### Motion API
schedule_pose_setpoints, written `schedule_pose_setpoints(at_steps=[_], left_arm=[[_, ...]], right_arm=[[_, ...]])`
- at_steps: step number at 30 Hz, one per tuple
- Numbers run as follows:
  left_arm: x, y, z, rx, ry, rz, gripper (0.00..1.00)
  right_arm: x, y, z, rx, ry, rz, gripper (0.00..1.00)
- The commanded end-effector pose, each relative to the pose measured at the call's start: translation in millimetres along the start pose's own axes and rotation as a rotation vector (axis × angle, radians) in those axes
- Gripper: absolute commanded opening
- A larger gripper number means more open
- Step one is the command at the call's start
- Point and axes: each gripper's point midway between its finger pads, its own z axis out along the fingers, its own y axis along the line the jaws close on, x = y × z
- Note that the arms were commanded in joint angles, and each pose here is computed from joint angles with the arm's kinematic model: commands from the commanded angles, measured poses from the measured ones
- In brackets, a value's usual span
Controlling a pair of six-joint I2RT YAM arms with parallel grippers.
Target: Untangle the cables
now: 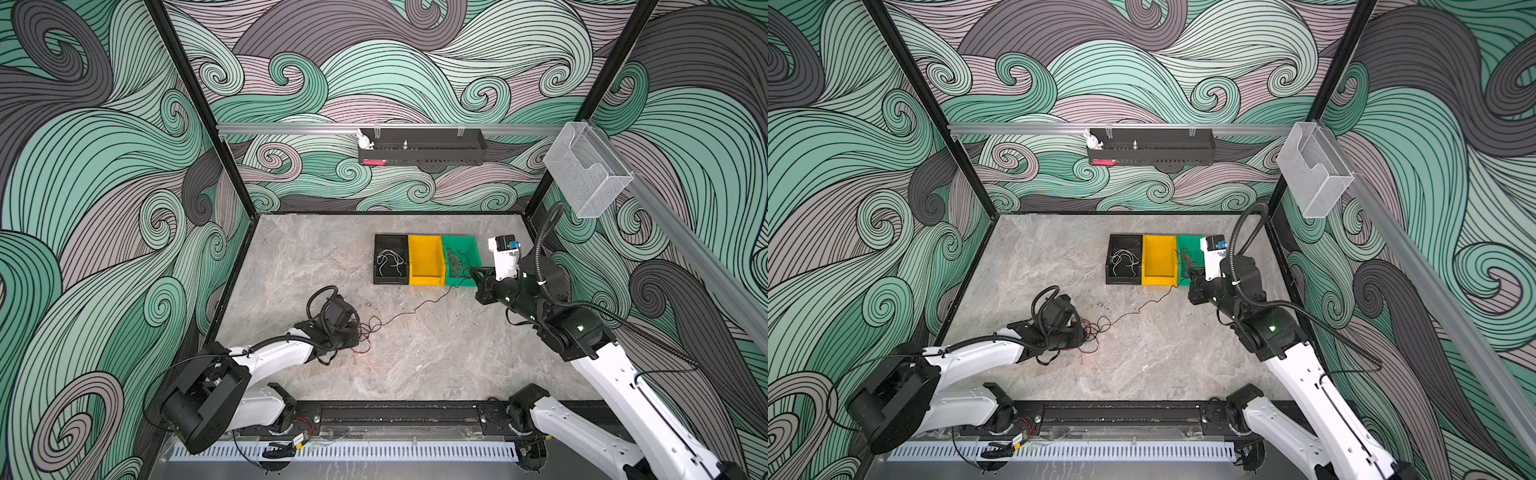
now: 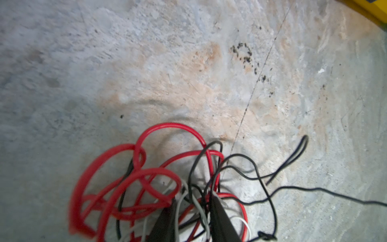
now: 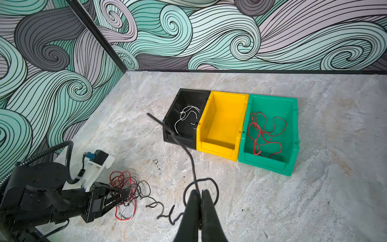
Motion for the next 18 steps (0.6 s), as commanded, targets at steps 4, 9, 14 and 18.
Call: schedule_pose_setpoints(at_steps=[4,9,14,18], left_arm=[[7,12,-6,-0.03,0.023,0.002,0.3],[7,13,-9,-0.029,0.02,-0.002,0.3],[3,2,-17,0.022,0.009,0.0,0.35],[-3,-5,-28,0.051,-0.004,0.008,0.43]], right_arm=[[-12,-21,-5,0.059,-0.008,0.042,0.06],[-5,-33,4,0.087,0.026,0.073,0.06],[15,-23,24,0.006,0.095,0.11,0.06],[32,-9,38,-0.082,0.134,0.153,0.06]])
